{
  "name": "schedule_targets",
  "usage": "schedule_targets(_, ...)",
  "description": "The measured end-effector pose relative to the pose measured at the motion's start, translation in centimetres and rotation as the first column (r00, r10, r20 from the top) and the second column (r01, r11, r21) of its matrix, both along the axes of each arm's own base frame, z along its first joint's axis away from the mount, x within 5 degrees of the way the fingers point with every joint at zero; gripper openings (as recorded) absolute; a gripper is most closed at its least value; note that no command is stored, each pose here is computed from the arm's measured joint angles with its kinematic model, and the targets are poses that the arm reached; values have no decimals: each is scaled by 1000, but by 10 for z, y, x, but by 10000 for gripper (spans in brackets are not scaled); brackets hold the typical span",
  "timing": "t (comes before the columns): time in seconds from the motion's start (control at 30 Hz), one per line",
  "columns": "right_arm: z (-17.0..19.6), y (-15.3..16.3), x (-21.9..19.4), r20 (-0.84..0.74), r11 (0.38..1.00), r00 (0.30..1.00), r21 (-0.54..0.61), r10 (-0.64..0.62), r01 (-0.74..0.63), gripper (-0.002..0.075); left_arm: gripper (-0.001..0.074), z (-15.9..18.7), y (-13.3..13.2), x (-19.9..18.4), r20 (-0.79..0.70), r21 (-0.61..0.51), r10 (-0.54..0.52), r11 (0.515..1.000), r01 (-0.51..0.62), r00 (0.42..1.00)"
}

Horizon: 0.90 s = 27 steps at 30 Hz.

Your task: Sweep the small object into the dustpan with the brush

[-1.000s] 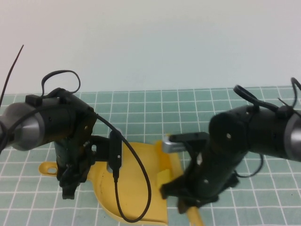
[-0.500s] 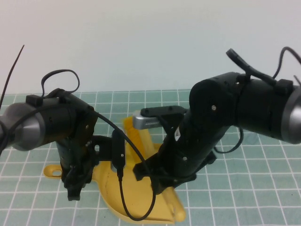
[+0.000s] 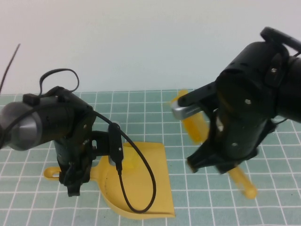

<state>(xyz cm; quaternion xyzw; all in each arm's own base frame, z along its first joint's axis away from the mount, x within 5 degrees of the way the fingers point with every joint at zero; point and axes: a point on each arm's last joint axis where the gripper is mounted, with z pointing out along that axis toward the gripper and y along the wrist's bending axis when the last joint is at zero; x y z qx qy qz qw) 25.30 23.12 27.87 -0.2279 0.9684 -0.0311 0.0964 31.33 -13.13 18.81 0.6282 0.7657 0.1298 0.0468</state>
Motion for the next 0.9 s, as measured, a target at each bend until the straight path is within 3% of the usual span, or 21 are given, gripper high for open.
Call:
schedule_targets(0.1,11,-11,0,61,997,998,-74,6,-1,167,443,7,1,0,27,-7,-3,1000,3,1000)
schedule_targets(0.23,29,-23,-3,116,998,993,-64,-4,11,167,470,20,3,-3,64,-7,-8,1000,8,998)
schedule_targets(0.37,35,-33,-1,85,999,995,-10,-51,52,167,456,53,9,-12,152,-57,36,998,-28,988)
schedule_targets(0.47,26,-45,7,37,994,994,27,-106,105,167,407,84,13,-24,234,-173,153,978,-113,960)
schedule_targets(0.57,4,-57,15,3,983,987,93,-159,158,167,328,122,19,-45,285,-351,315,913,-207,905)
schedule_targets(0.7,-28,-60,12,-59,967,985,188,-164,173,167,98,164,31,-78,297,-527,455,811,-253,839)
schedule_targets(0.77,-48,-58,9,-84,959,985,226,-153,169,167,45,180,37,-96,289,-589,481,771,-243,828)
schedule_targets(0.9,-87,-54,7,-146,950,975,241,-165,197,167,9,206,47,-126,264,-710,553,666,-229,790)
